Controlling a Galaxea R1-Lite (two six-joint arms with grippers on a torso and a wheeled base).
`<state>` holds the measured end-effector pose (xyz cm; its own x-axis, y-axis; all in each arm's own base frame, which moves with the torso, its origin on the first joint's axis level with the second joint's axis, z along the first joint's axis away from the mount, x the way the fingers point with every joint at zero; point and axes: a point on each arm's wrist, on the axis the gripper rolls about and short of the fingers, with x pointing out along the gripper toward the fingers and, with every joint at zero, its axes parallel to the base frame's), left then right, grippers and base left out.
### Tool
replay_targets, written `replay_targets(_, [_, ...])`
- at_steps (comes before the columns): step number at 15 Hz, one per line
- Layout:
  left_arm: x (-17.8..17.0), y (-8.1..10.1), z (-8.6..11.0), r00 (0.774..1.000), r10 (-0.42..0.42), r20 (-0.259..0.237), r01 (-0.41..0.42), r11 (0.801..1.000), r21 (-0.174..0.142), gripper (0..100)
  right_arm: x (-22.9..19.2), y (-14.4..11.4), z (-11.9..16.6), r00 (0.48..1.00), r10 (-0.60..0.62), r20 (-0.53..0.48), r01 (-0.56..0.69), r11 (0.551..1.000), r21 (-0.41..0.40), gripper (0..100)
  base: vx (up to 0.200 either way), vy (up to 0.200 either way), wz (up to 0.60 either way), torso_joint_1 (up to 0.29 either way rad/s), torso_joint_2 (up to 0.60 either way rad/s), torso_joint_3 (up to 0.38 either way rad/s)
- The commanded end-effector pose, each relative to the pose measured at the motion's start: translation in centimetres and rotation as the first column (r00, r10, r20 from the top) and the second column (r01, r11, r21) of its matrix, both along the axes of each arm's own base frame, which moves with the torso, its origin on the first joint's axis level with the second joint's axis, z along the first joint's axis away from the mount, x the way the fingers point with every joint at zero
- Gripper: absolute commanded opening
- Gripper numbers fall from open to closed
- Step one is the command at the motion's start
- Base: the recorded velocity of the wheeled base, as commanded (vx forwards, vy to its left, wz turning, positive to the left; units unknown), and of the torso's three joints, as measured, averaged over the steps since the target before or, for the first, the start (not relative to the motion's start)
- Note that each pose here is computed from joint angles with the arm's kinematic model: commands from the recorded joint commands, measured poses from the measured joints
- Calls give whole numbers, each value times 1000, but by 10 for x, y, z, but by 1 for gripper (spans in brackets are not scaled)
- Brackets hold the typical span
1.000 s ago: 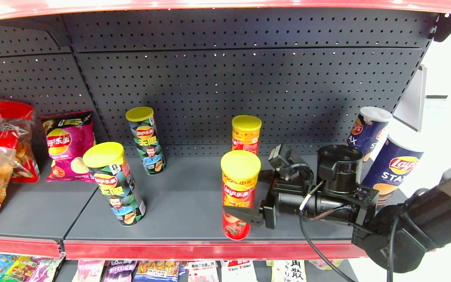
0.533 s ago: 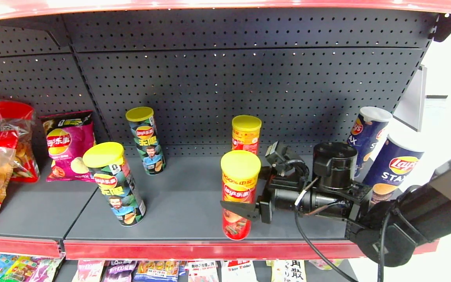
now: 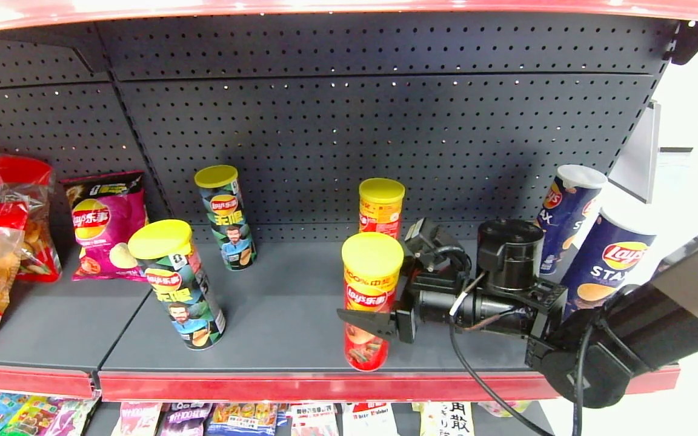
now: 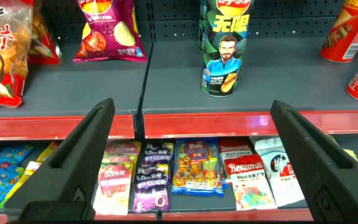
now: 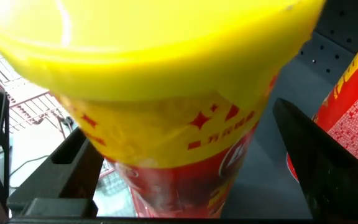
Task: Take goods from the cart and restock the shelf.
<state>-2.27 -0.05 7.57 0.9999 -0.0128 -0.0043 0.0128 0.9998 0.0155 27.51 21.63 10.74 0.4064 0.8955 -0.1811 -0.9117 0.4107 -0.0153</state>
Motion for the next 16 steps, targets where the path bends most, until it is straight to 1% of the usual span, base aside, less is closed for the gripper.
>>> replay_targets(1, [0,0,0,1000,0,-2,0,1000,0,100,1,1,-2,1000,4,1,-4,1000,-4,100,0,0,0,0,0,0])
replay_targets(2, [0,0,0,1000,0,0,0,1000,0,100,1,1,-2,1000,4,3,-4,1000,-6,100,0,0,0,0,0,0])
replay_targets(3, [0,0,0,1000,0,-2,0,1000,0,100,1,1,-3,1000,5,7,-5,1000,-10,0,0,0,0,0,0,0])
replay_targets(12, [0,0,0,1000,0,0,0,1000,0,100,-1,0,-2,999,17,28,-17,1000,-18,0,0,0,0,0,0,0])
replay_targets(16, [0,0,0,1000,0,0,0,1000,0,100,5,-8,1,996,74,54,-74,997,-9,0,0,0,0,0,0,0])
